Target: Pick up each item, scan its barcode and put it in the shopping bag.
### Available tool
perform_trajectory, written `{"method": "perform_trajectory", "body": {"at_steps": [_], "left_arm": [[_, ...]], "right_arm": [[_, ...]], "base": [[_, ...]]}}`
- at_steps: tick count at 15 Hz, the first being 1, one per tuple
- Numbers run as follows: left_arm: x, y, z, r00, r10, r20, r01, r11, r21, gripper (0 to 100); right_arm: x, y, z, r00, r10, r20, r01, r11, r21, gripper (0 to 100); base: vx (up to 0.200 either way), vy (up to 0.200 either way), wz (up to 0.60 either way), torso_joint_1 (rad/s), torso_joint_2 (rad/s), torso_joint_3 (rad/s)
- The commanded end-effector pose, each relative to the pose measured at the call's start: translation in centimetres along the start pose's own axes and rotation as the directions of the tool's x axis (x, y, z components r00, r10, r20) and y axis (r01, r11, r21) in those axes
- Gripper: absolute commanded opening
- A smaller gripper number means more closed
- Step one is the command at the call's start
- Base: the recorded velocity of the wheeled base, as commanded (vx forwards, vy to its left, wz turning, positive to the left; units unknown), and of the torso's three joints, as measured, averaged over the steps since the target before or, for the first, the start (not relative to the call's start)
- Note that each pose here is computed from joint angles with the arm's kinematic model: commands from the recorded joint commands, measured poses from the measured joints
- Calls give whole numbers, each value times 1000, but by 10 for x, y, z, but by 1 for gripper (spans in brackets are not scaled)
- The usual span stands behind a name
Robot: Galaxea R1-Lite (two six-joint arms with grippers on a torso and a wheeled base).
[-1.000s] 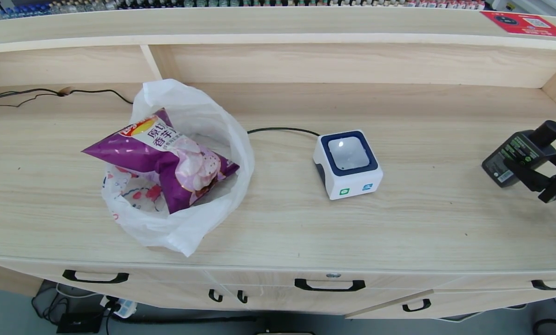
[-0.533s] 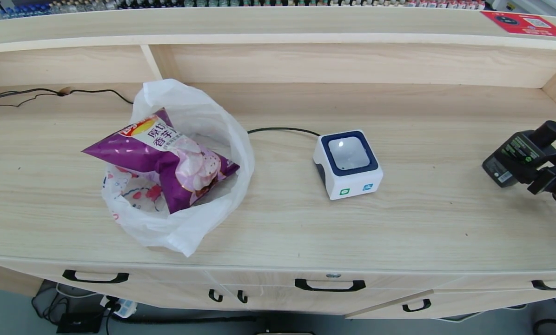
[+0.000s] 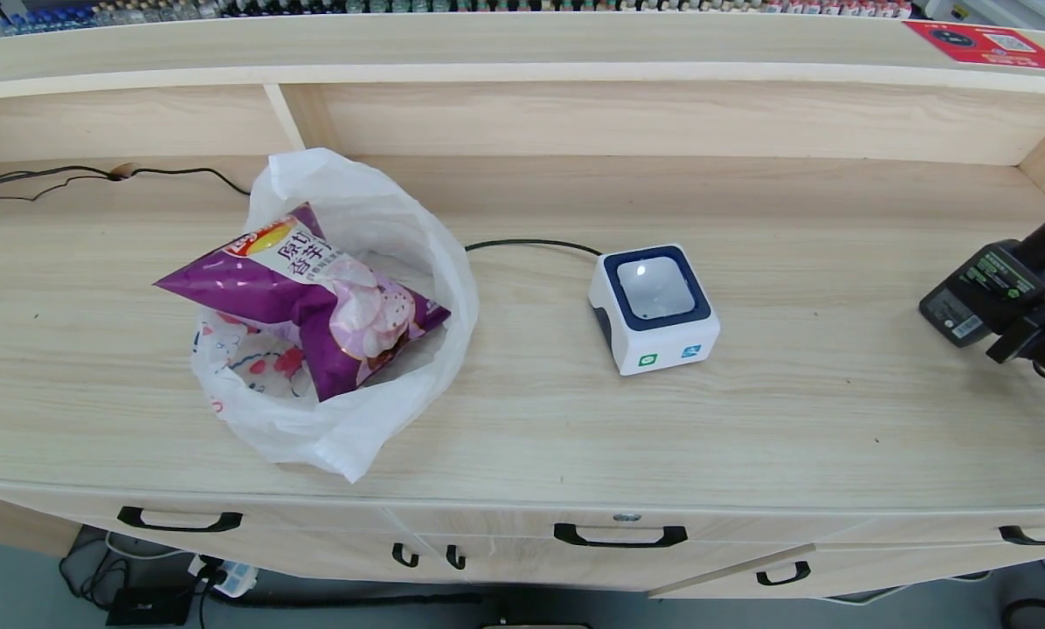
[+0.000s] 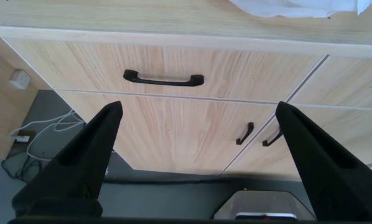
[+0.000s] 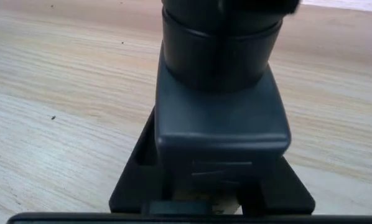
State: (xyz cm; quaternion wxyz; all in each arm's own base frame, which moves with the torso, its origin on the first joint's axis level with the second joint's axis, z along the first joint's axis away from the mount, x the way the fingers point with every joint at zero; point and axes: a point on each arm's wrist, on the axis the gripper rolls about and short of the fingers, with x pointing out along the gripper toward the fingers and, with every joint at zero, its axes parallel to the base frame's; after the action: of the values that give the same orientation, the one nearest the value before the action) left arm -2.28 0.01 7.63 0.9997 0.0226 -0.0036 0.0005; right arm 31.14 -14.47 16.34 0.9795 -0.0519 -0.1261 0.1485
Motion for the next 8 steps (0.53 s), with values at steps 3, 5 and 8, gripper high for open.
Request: {"method": "perform_trajectory", "body": {"at_steps": [3, 5, 8], "left_arm": [[0, 0, 0, 1000, 1, 0, -1, 1000, -2, 100], [0, 0, 0, 1000, 1, 0, -1, 1000, -2, 100], [0, 0, 0, 1000, 2, 0, -2, 1000, -2, 100]], "right_arm": [[4, 4, 4, 1000, 15, 13, -15, 1000, -8, 0], [5, 7, 8, 999, 27, 22, -26, 1000, -13, 0], [2, 14, 27, 998, 36, 54, -34, 999, -33, 0]], "base": [[0, 0, 0, 0, 0, 0], [0, 0, 0, 0, 0, 0], [0, 0, 0, 0, 0, 0]]}}
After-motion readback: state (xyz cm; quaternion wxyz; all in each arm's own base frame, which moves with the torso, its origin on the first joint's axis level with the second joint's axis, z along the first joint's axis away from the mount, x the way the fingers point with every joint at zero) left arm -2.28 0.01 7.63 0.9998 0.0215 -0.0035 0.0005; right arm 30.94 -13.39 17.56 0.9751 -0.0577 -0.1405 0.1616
